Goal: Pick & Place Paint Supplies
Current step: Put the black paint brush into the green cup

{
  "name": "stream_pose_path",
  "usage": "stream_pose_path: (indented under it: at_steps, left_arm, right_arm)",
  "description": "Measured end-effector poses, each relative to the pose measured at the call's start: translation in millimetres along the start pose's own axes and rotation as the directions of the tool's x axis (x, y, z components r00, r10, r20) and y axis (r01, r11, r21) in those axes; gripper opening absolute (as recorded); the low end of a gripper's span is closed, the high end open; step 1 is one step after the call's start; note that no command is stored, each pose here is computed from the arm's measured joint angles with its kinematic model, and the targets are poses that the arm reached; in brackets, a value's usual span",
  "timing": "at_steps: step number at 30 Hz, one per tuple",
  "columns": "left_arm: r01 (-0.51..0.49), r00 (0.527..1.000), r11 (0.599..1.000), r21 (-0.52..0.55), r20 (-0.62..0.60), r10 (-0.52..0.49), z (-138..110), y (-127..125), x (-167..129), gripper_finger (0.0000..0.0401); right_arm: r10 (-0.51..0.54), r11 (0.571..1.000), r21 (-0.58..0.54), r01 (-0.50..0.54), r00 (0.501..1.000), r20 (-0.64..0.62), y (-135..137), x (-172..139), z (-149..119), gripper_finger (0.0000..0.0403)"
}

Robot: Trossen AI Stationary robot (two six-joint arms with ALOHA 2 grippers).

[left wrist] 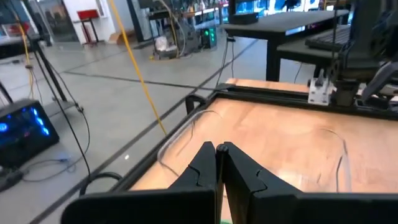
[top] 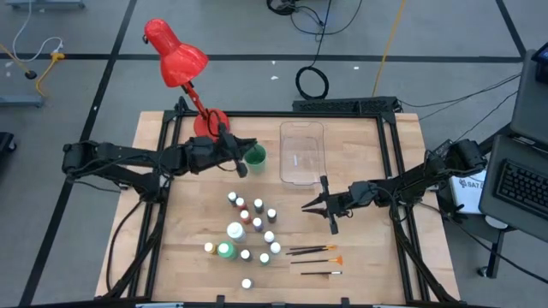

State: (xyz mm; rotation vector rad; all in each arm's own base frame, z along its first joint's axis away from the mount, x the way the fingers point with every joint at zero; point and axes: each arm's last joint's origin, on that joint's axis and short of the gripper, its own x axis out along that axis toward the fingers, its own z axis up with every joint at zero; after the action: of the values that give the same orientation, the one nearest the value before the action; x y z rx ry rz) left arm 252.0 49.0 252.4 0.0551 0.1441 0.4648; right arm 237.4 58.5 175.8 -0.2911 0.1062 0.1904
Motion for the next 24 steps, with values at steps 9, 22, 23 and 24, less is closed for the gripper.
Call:
stream_pose_path:
  at_steps: [9,22,23,24]
  left_arm:
    - [-0.016,0.995,0.998,-0.059,-0.101,0.010,-18.7,7.6,5.5,0.0001]
    - [-0.035,0.975,0.999,-0.042,-0.223,0.025,-51.8,6.1,29.1,0.0000]
    - [-0.039,0.972,0.998,-0.041,-0.231,0.029,-54.3,6.7,30.7,0.0000]
    - [-0.043,0.971,0.998,-0.039,-0.238,0.032,-56.2,7.3,31.9,0.0001]
  right_arm:
    - [0.000,1.000,-0.002,0.000,1.000,0.000,0.0,0.0,0.0,0.0037]
    - [-0.001,1.000,-0.002,0.001,1.000,0.004,-0.1,0.0,0.4,0.0034]
    - [-0.001,1.000,-0.002,0.001,1.000,0.004,-0.1,0.0,0.4,0.0034]
    - [-0.001,1.000,-0.002,0.001,1.000,0.004,-0.1,0.0,0.4,0.0034]
